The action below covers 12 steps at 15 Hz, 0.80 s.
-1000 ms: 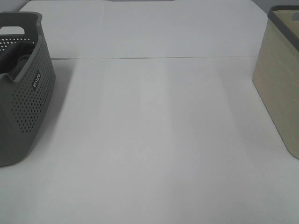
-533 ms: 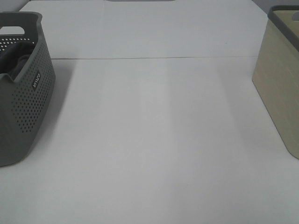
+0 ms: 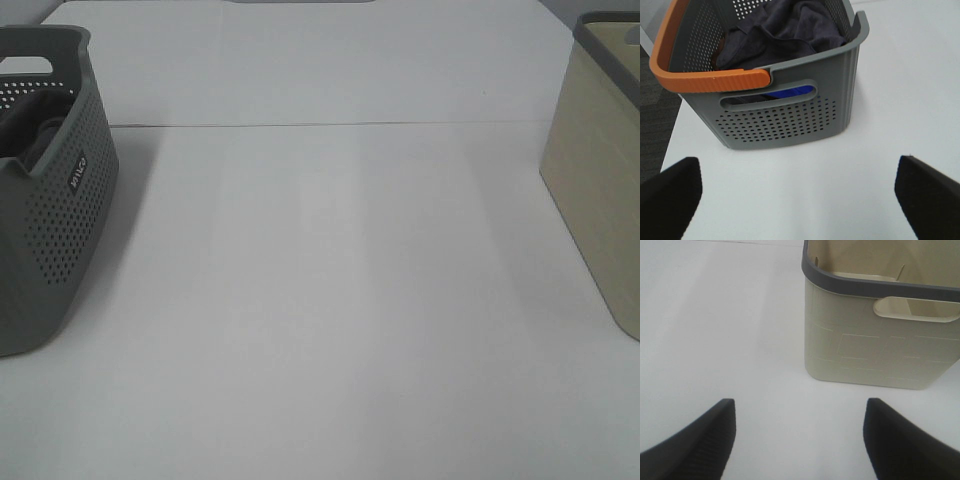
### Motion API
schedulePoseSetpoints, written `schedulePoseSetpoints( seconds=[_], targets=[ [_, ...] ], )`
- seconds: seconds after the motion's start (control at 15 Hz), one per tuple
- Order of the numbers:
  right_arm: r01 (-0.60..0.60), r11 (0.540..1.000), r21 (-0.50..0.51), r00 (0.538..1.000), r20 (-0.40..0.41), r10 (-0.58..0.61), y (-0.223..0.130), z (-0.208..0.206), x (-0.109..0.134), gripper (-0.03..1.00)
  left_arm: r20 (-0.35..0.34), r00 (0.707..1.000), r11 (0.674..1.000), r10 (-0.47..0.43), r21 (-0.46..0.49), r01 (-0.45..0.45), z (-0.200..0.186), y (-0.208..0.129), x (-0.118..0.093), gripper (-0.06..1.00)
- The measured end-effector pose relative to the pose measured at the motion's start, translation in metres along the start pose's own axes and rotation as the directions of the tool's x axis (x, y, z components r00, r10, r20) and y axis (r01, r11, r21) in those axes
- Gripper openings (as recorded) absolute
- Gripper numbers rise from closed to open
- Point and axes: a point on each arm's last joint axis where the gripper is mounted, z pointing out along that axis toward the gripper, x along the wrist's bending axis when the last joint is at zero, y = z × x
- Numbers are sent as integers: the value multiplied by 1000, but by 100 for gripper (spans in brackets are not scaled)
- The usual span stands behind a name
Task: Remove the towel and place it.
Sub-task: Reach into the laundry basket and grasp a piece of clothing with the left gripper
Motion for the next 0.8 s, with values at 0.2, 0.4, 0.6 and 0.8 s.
schedulePoseSetpoints(
  seconds=[0.2, 0.4, 0.6, 0.8],
  targets=[
    [0, 1000, 0, 1000, 0, 0, 0, 0, 0, 68, 28, 998, 991, 59, 116, -62, 1, 28, 3, 99],
    [0, 1000, 0, 1000, 0, 0, 0, 0, 0, 68, 77, 978, 963, 192, 176, -203, 10, 68, 8, 99],
    [0, 1000, 0, 1000, 0, 0, 0, 0, 0, 68, 133, 916, 893, 378, 207, -398, 28, 104, 14, 99],
    [0, 1000, 0, 1000, 0, 0, 0, 0, 0, 68, 180, 790, 762, 586, 208, -613, 58, 143, 22, 99]
  ],
)
